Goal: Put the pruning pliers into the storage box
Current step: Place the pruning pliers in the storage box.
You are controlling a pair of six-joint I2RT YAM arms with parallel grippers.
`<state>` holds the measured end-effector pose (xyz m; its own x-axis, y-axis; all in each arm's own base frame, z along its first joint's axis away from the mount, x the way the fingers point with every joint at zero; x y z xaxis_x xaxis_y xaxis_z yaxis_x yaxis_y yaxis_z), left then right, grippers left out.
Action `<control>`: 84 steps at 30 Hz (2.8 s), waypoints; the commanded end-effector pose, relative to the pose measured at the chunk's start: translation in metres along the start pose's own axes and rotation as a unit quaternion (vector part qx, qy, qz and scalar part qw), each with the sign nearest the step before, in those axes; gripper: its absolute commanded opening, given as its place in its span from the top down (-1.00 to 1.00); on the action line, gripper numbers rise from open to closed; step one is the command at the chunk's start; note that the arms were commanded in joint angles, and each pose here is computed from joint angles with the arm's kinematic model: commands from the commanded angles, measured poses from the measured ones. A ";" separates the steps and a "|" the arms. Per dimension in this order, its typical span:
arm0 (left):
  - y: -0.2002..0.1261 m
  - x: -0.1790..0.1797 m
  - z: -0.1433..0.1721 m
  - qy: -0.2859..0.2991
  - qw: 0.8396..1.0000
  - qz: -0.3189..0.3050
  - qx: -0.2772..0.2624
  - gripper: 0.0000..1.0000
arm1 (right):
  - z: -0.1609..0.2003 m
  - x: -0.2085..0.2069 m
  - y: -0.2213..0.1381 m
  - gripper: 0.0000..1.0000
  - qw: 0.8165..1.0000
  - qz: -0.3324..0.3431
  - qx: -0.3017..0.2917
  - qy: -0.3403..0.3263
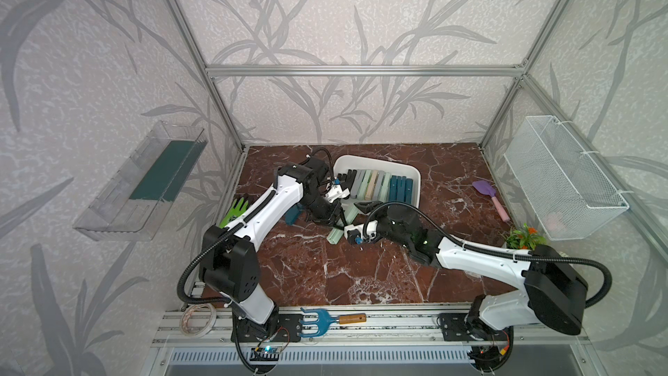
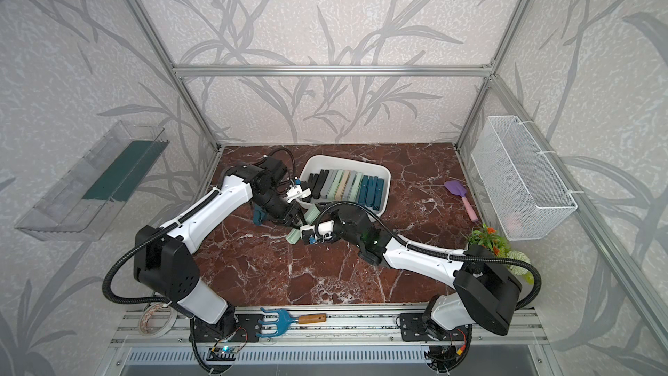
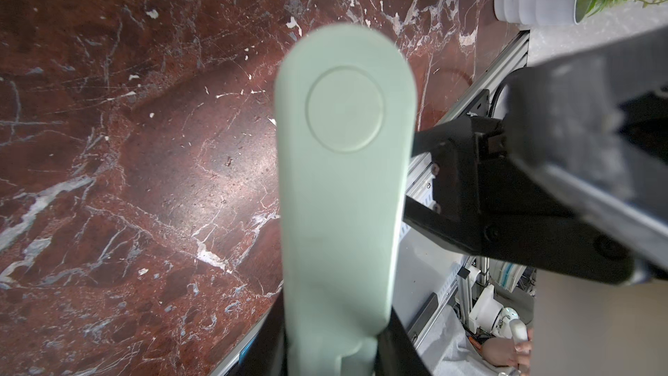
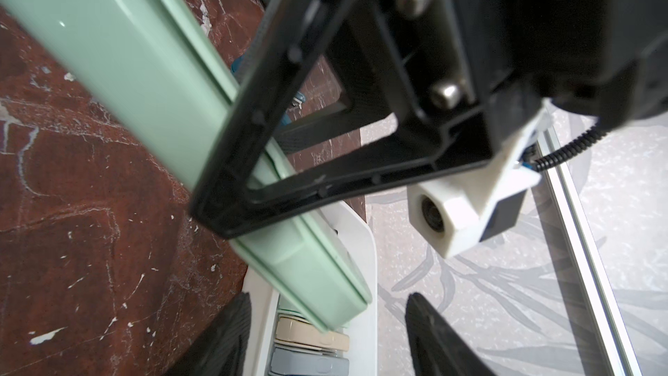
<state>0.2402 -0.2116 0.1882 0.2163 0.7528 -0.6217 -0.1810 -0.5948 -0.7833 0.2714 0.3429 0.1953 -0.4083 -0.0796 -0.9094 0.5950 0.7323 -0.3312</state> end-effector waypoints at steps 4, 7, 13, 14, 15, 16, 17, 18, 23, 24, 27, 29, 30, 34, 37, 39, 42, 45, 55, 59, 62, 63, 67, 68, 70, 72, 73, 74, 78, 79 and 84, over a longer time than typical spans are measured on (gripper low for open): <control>-0.001 -0.013 0.016 0.023 0.999 0.019 0.017 0.80 | -0.006 -0.017 0.012 -0.34 1.000 0.026 -0.008 -0.011; -0.001 -0.019 0.019 0.032 0.999 0.029 0.019 0.81 | -0.006 -0.018 0.018 -0.14 0.999 0.031 -0.009 -0.009; -0.001 -0.016 0.022 0.037 0.999 0.021 0.014 0.77 | -0.008 -0.022 0.018 0.41 0.999 0.037 -0.014 -0.005; -0.001 -0.015 0.022 0.038 0.999 0.015 0.013 0.74 | -0.007 -0.021 0.017 0.50 0.999 0.036 -0.013 -0.004; -0.002 -0.013 0.021 0.039 0.999 0.010 0.010 0.68 | -0.007 -0.021 0.016 0.56 0.999 0.035 -0.013 -0.002; -0.004 -0.011 0.020 0.039 0.999 0.001 0.006 0.60 | -0.007 -0.021 0.014 0.63 0.999 0.035 -0.013 0.000; -0.004 -0.009 0.018 0.038 0.999 -0.006 0.001 0.51 | -0.007 -0.021 0.013 0.69 0.999 0.035 -0.012 0.002; -0.005 -0.007 0.016 0.039 0.999 -0.015 -0.003 0.38 | -0.006 -0.020 0.012 0.72 0.999 0.034 -0.010 0.007; -0.015 0.014 -0.003 0.021 0.996 -0.076 -0.051 -0.19 | -0.002 -0.018 0.009 0.77 0.999 0.026 0.000 0.034; -0.019 0.017 -0.008 0.017 0.994 -0.086 -0.067 -0.41 | -0.001 -0.015 0.010 0.77 0.999 0.020 0.003 0.041; -0.035 0.028 -0.022 0.001 0.987 -0.109 -0.119 -0.51 | 0.001 -0.010 0.010 0.79 0.998 0.003 0.011 0.069; -0.048 0.035 -0.029 -0.015 0.982 -0.107 -0.154 -0.52 | 0.002 -0.009 0.009 0.80 0.996 -0.006 0.016 0.085; -0.051 0.036 -0.031 -0.024 0.982 -0.094 -0.163 -0.51 | 0.003 -0.009 0.009 0.79 0.995 -0.006 0.018 0.093; -0.057 0.036 -0.029 -0.035 0.983 -0.055 -0.170 -0.46 | 0.006 -0.010 0.010 0.79 0.994 -0.005 0.027 0.108; -0.052 0.035 -0.025 -0.034 0.986 -0.040 -0.161 -0.44 | 0.006 -0.012 0.011 0.79 0.992 -0.005 0.023 0.120; -0.049 0.034 -0.025 -0.036 0.986 -0.028 -0.160 -0.43 | 0.003 -0.015 0.012 0.80 0.991 -0.004 0.016 0.130; -0.046 0.036 -0.026 -0.039 0.986 -0.017 -0.162 -0.41 | 0.003 -0.016 0.014 0.80 0.990 -0.005 0.013 0.139; -0.050 0.036 -0.026 -0.037 0.985 -0.012 -0.166 -0.41 | 0.006 -0.016 0.014 0.78 0.989 -0.007 0.018 0.147; -0.089 0.039 -0.023 -0.051 0.971 0.004 -0.235 -0.45 | 0.011 -0.014 0.015 0.80 0.984 -0.006 0.017 0.178; -0.117 0.032 -0.020 -0.064 0.953 0.036 -0.294 -0.52 | 0.017 -0.014 0.017 0.80 0.981 -0.005 0.021 0.192; -0.121 0.014 -0.016 -0.056 0.946 0.083 -0.307 -0.63 | 0.019 -0.013 0.020 0.80 0.980 -0.006 0.024 0.197; -0.120 0.012 -0.014 -0.060 0.945 0.092 -0.307 -0.72 | 0.019 -0.013 0.021 0.79 0.980 -0.008 0.025 0.200; -0.110 0.009 -0.013 -0.072 0.941 0.131 -0.305 -0.97 | 0.020 -0.010 0.027 0.79 0.977 -0.014 0.028 0.210; -0.106 0.008 -0.013 -0.071 0.940 0.140 -0.303 -0.99 | 0.020 -0.010 0.028 0.79 0.977 -0.015 0.026 0.212; -0.103 0.006 -0.014 -0.065 0.939 0.147 -0.304 -0.99 | 0.019 -0.010 0.028 0.80 0.976 -0.016 0.024 0.216; -0.101 0.003 -0.012 -0.053 0.941 0.147 -0.300 -0.99 | 0.017 -0.010 0.027 0.80 0.975 -0.018 0.021 0.220; -0.100 0.002 -0.011 -0.048 0.943 0.147 -0.295 -0.98 | 0.016 -0.011 0.026 0.79 0.975 -0.019 0.018 0.221; -0.100 0.000 -0.009 -0.039 0.945 0.149 -0.290 -0.99 | 0.015 -0.011 0.025 0.80 0.974 -0.020 0.015 0.223; -0.093 -0.003 -0.002 -0.008 0.951 0.154 -0.269 -0.99 | 0.010 -0.012 0.021 0.79 0.968 -0.038 -0.007 0.249; -0.093 -0.005 -0.001 0.001 0.950 0.160 -0.267 -0.99 | 0.009 -0.011 0.019 0.79 0.965 -0.047 -0.013 0.258; -0.095 -0.015 0.000 0.041 0.947 0.175 -0.265 -0.99 | 0.006 -0.008 0.009 0.79 0.943 -0.107 -0.046 0.313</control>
<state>0.2592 -0.1586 0.2570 0.2094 0.5213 -0.8273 0.2827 -0.8422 -0.4591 0.2942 0.3431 0.1715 -0.8021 0.1612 -0.5750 0.4855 0.7368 -0.4706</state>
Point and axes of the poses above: each gripper's point midway between its finger pads, its own y axis out along the fingers, its own x axis along the line the jaws close on, z = x × y, the point moved 1 cm from there along -y, back along the fingers, and after that the axes turned 10 degrees about -y, right-handed, at the moved point
